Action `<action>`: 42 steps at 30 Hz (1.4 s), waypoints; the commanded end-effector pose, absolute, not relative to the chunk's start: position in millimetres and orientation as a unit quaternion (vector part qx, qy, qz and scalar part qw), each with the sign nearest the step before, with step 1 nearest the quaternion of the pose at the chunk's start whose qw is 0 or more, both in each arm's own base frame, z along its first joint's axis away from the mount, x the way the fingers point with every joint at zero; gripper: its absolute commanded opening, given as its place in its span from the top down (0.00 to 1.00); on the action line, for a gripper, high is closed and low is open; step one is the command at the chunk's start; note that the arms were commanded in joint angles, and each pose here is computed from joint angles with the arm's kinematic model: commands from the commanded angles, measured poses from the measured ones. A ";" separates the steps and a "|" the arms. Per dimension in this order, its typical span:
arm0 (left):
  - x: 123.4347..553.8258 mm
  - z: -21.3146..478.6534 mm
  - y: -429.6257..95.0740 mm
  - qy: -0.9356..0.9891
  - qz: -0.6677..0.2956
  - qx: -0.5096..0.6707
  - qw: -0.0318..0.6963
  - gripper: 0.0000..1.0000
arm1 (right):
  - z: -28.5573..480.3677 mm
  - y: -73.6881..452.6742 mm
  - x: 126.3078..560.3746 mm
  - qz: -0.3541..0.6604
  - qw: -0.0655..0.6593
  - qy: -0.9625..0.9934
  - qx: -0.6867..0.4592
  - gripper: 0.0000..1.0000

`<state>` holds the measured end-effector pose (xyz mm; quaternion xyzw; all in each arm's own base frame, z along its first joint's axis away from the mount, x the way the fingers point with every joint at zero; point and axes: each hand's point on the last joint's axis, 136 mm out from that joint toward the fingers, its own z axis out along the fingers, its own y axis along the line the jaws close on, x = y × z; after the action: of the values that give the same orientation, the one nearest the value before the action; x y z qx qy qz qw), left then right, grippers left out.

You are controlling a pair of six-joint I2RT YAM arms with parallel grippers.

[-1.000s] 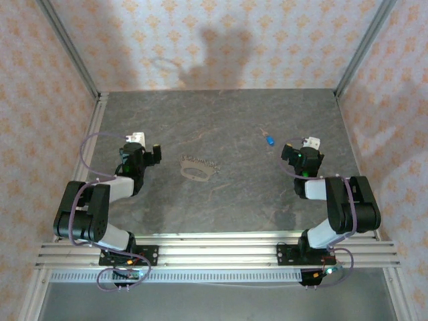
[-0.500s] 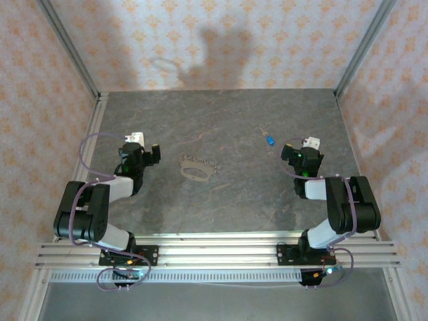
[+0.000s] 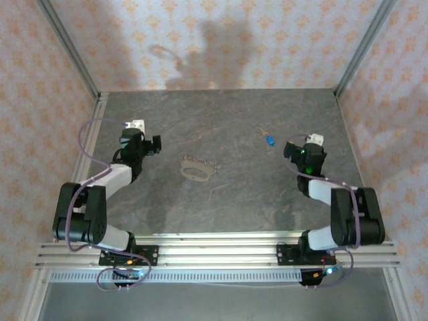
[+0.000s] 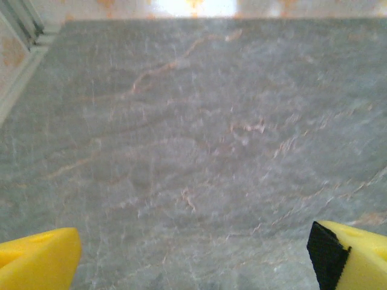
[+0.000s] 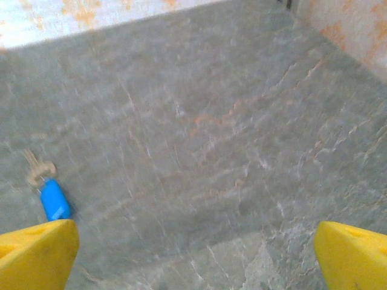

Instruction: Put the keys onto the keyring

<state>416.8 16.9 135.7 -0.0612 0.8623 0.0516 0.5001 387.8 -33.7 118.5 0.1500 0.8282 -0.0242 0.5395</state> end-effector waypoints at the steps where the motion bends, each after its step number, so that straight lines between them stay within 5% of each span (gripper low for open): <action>1: 399.8 148.7 18.3 0.877 0.055 -0.080 0.471 0.02 | 150.0 -52.5 379.1 -0.018 0.528 0.807 0.262 0.01; 7: 382.9 190.8 12.2 0.872 0.010 -0.142 0.468 0.02 | 161.7 -28.2 377.4 0.066 0.473 0.829 0.290 0.00; 10: 372.3 210.7 -1.4 0.866 -0.034 -0.150 0.476 0.03 | 169.0 14.1 374.0 0.138 0.447 0.856 0.219 0.16; 17: 347.1 219.5 -36.1 0.857 -0.139 -0.161 0.469 0.04 | 166.5 104.2 340.3 0.219 0.377 0.895 0.094 0.34; 30: 334.0 204.4 -90.5 0.888 -0.210 -0.140 0.383 0.05 | 115.7 231.8 277.6 0.200 0.264 0.928 -0.168 0.51; 42: 343.6 201.0 -103.9 0.890 -0.228 -0.151 0.366 0.05 | 91.5 276.8 284.9 0.180 0.261 0.914 -0.254 0.60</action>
<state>342.2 -99.1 191.6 -0.1459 0.8923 -0.2164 0.3685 273.7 265.3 89.1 -0.2328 0.9226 0.1897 0.2420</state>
